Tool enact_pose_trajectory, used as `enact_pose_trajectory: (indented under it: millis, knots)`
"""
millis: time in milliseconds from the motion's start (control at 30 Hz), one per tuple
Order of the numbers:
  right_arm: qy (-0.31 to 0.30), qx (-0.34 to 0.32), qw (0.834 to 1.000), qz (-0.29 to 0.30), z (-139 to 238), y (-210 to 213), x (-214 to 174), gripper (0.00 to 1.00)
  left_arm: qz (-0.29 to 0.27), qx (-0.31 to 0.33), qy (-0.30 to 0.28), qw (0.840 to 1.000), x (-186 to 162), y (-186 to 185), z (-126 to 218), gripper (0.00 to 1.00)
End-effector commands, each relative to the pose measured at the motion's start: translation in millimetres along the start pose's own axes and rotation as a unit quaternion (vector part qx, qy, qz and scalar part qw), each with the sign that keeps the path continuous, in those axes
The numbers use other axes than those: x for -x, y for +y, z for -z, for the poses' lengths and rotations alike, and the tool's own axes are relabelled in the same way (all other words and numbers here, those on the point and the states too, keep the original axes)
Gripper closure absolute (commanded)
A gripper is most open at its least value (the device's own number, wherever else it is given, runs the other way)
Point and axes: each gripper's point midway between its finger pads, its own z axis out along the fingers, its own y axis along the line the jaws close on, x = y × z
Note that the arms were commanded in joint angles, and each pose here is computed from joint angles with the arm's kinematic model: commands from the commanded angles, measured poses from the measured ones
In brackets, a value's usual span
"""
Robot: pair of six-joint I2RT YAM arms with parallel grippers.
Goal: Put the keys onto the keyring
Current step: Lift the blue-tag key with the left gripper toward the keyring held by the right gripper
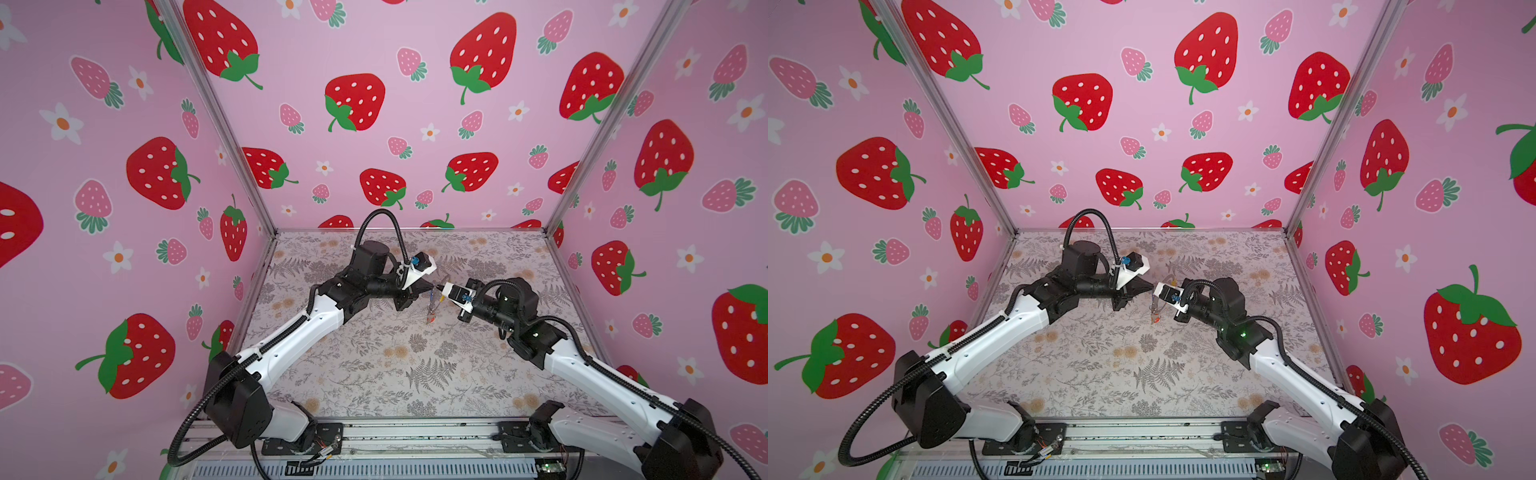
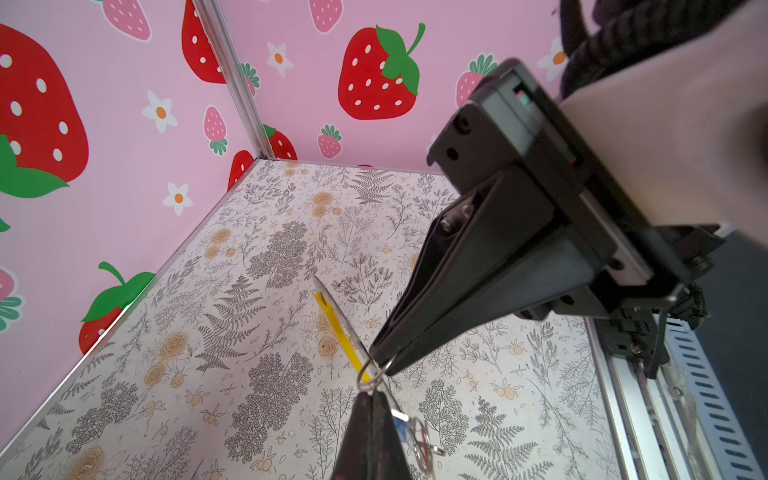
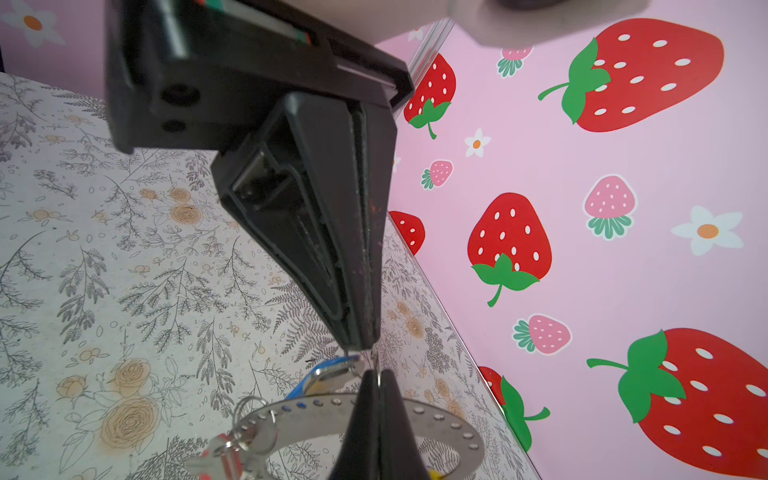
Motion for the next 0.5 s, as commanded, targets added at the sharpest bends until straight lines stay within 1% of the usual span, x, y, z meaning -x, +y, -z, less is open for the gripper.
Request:
enact_pose_trajectory:
  millis: [0, 267, 467]
  knots:
    - [-0.032, 0.003, 0.999, 0.02, 4.7, 1.5, 15.5, 1.0, -0.019, 0.021, -0.024, 0.999, 25.9, 9.7, 6.1, 1.0]
    - [-0.031, 0.007, 0.999, 0.021, 5.8, 4.8, 13.3, 1.0, -0.013, 0.033, -0.032, 0.999, 26.0, 14.4, 10.9, 1.0]
    - [-0.052, -0.011, 0.999, 0.011, 9.6, -0.9, 21.4, 1.0, 0.004, 0.005, -0.042, 0.999, 24.1, 9.1, 11.8, 1.0]
